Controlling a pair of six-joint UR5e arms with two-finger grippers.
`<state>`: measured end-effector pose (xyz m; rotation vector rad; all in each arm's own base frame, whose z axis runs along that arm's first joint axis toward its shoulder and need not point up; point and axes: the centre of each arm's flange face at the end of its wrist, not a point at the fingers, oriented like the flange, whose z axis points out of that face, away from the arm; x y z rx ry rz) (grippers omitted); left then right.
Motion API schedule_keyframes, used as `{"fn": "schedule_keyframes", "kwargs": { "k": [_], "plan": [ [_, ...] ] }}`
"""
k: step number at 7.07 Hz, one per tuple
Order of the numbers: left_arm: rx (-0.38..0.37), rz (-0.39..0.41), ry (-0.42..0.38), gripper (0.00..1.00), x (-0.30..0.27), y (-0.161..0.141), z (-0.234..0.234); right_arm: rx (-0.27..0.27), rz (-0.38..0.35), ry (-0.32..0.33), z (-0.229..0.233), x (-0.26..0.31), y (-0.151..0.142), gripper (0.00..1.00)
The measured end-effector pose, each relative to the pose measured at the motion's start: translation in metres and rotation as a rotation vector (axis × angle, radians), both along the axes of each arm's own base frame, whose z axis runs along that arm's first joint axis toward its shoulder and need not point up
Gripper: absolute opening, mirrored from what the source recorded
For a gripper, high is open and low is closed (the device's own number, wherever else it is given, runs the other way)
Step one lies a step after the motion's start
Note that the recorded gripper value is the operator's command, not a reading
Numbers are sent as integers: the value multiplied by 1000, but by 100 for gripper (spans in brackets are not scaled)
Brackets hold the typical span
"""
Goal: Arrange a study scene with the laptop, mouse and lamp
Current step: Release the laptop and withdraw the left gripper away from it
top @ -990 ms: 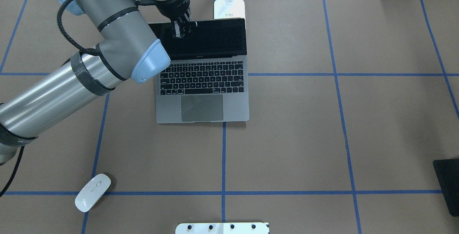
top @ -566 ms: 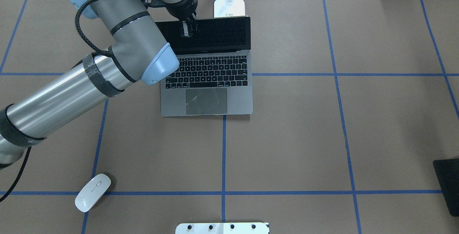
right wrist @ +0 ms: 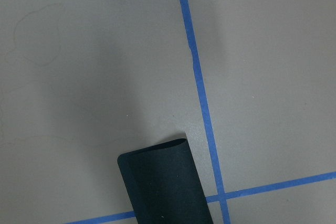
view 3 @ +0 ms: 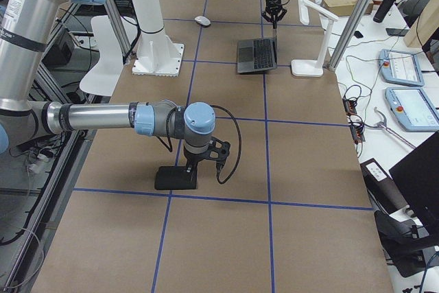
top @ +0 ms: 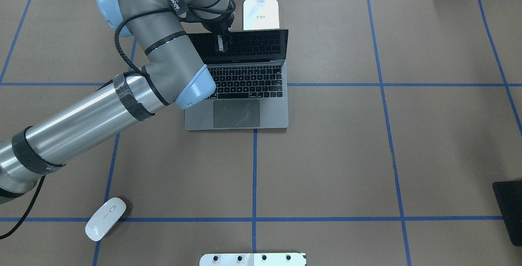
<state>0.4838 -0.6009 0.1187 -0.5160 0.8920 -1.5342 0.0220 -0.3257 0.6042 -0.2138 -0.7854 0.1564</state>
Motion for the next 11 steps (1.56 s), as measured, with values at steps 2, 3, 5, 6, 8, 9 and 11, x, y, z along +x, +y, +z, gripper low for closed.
{"fn": "schedule_keyframes", "kwargs": {
  "k": [2, 3, 5, 6, 8, 9, 11],
  "plan": [
    [13, 0, -7, 42, 12, 7, 1, -2, 0, 0, 1, 0, 0, 100],
    [24, 3, -5, 49, 14, 10, 0, -3, 0, 0, 1, 0, 0, 100],
    [32, 6, -5, 50, 13, 11, 0, -2, 0, 0, 1, 0, 0, 100],
    [30, 6, -7, 52, 13, 10, 1, -2, 0, 0, 1, 0, 0, 100],
    [46, 14, -3, 93, 6, 11, -2, -3, 0, 0, 1, 0, 0, 100],
    [62, 24, 8, 99, -4, 14, -5, -4, 0, 0, 2, 0, 0, 100],
    [92, 46, 32, 99, -34, 26, -2, -5, 0, 0, 3, 0, 0, 100]
  ]
}}
